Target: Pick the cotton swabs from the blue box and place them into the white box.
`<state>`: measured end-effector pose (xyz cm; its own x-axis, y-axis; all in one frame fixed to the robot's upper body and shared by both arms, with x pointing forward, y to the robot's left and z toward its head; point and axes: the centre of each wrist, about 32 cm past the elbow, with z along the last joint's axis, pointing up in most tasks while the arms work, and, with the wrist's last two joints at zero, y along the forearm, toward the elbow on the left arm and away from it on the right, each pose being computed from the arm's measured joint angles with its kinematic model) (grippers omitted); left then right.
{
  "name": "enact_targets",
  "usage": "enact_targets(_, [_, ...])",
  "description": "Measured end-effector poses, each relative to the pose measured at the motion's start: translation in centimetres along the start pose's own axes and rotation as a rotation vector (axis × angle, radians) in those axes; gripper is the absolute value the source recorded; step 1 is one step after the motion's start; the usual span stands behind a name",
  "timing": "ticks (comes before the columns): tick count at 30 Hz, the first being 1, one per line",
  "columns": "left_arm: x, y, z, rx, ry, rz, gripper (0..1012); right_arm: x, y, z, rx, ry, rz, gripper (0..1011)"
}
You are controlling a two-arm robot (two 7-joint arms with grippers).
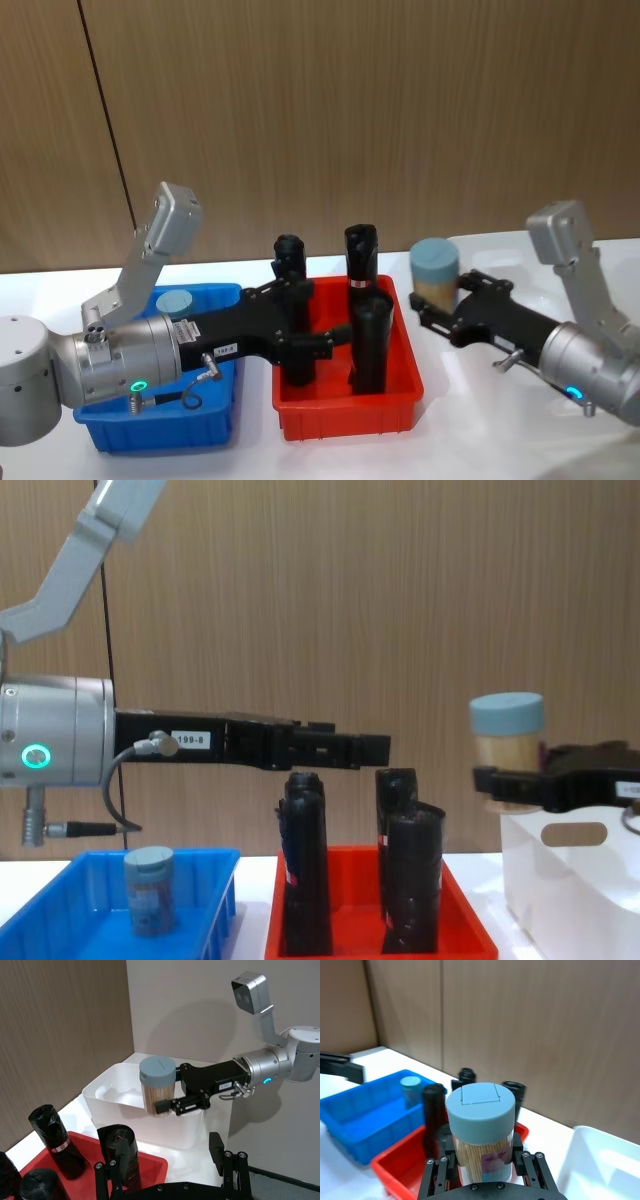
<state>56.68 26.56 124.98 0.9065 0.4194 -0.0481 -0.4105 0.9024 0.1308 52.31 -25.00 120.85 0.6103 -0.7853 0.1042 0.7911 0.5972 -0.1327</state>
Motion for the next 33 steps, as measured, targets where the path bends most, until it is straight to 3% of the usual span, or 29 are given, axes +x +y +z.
enact_targets(12, [0.0, 0.0, 0.0, 0.0, 0.0, 0.0, 1004, 3.1, -1.1, -0.9, -0.061, 0.006, -0.113, 630])
enact_targets(27, [0.0, 0.0, 0.0, 0.0, 0.0, 0.0, 1004, 5.6, -1.3, -2.1, -0.144, 0.014, -0.2, 630])
enact_targets(31, [0.0, 0.0, 0.0, 0.0, 0.0, 0.0, 1004, 6.1, -1.3, -2.3, -0.157, 0.014, -0.218, 695])
enact_targets(33, [0.0, 0.0, 0.0, 0.0, 0.0, 0.0, 1004, 6.4, -1.2, -2.4, -0.163, 0.015, -0.226, 773])
